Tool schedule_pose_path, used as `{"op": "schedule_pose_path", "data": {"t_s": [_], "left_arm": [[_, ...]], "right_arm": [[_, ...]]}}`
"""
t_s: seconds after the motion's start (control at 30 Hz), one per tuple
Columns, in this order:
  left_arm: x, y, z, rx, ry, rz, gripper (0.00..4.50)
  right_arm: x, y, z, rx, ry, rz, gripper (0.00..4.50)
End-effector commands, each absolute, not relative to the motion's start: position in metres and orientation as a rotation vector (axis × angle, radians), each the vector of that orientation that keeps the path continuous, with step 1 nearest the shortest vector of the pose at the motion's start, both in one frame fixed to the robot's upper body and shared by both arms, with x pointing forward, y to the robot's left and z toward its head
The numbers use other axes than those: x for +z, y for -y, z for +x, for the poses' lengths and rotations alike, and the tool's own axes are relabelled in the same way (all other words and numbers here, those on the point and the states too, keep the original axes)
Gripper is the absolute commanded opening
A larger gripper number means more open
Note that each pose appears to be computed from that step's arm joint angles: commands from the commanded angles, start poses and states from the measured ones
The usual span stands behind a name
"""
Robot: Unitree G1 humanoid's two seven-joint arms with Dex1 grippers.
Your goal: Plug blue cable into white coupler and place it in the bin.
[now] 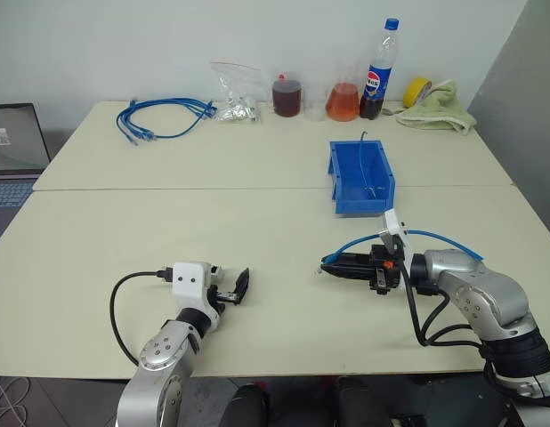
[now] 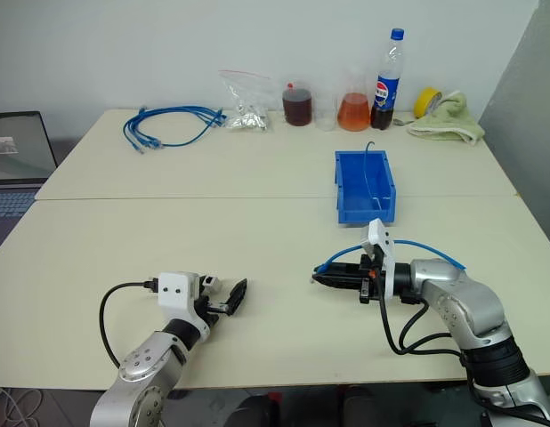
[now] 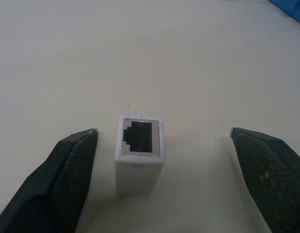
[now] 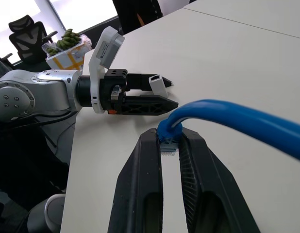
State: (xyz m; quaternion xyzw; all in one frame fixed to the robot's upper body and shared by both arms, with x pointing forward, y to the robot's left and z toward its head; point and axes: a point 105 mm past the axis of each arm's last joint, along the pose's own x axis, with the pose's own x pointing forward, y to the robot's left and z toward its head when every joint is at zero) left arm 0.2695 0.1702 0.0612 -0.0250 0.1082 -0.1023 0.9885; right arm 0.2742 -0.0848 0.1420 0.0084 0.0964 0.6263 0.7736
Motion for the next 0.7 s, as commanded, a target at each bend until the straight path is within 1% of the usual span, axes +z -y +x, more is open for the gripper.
{"op": "schedule_pose_path", "data": {"t_s": [0.03, 0.2, 0.3, 0.7], "left_arm": [[0.062, -0.183, 0.264, -0.220, -0.225, 0.005, 4.50], [0.070, -0.193, 0.262, -0.231, -0.182, 0.078, 4.50], [0.074, -0.192, 0.261, -0.258, -0.162, 0.124, 4.50], [0.075, -0.189, 0.261, -0.326, -0.153, 0.139, 4.50]], "right_arm": [[0.154, 0.083, 0.271, 1.375, -0.149, -0.013, 0.20], [0.156, 0.084, 0.272, 1.373, -0.144, -0.016, 0.20], [0.156, 0.085, 0.271, 1.372, -0.143, -0.017, 0.20], [0.158, 0.085, 0.268, 1.376, -0.140, -0.034, 0.20]]}}
